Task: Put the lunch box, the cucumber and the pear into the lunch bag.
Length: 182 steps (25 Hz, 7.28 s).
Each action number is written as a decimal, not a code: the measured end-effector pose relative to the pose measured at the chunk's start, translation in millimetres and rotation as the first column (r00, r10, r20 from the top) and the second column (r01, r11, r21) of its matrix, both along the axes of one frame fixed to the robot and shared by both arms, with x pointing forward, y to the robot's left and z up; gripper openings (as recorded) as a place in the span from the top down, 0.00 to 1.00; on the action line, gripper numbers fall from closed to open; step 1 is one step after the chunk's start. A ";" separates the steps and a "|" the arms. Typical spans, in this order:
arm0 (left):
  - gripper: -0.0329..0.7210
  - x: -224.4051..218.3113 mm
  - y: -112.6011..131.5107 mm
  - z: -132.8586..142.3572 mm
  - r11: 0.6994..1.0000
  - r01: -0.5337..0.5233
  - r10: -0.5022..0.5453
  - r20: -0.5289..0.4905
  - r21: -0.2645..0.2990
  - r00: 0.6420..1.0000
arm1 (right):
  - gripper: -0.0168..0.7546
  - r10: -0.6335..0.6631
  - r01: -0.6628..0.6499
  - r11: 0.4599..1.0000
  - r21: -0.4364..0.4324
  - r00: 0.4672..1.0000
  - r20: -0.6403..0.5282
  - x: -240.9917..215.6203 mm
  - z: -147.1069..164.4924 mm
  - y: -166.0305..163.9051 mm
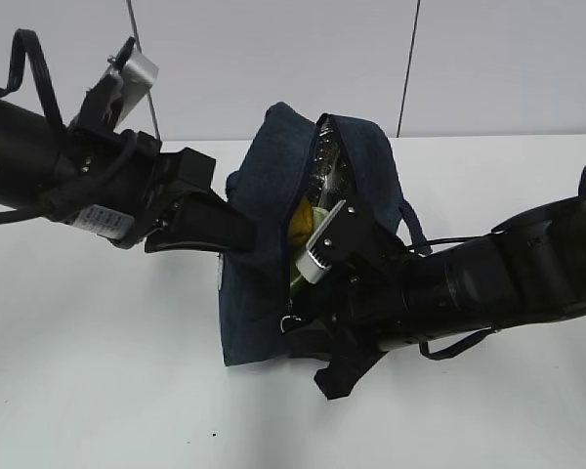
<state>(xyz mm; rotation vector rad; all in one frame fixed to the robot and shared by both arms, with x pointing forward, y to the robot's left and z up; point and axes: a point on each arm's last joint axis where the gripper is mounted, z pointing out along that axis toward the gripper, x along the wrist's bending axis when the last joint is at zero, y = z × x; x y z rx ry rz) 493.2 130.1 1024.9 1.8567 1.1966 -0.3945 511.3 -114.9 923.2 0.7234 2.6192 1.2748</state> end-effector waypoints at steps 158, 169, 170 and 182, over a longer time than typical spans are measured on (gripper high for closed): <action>0.55 -12.2 -10.6 -24.1 0.961 0.251 -0.238 -0.113 0.118 0.965 | 0.97 -0.279 0.252 0.859 0.447 0.960 -0.004 145.8 96.8 -52.0; 0.51 10.5 20.8 7.0 0.987 0.135 -0.129 -0.065 0.084 0.989 | 0.97 -0.278 0.251 0.860 0.445 0.960 -0.003 145.7 96.7 -51.9; 0.51 13.0 25.3 7.0 0.990 0.116 -0.111 -0.067 0.083 0.992 | 0.97 -0.278 0.251 0.860 0.445 0.960 -0.003 145.7 96.7 -51.9; 0.51 40.7 34.5 18.2 0.983 -0.175 0.175 0.001 -0.059 0.985 | 0.97 -0.267 0.238 0.871 0.429 0.964 0.006 144.9 95.5 -51.8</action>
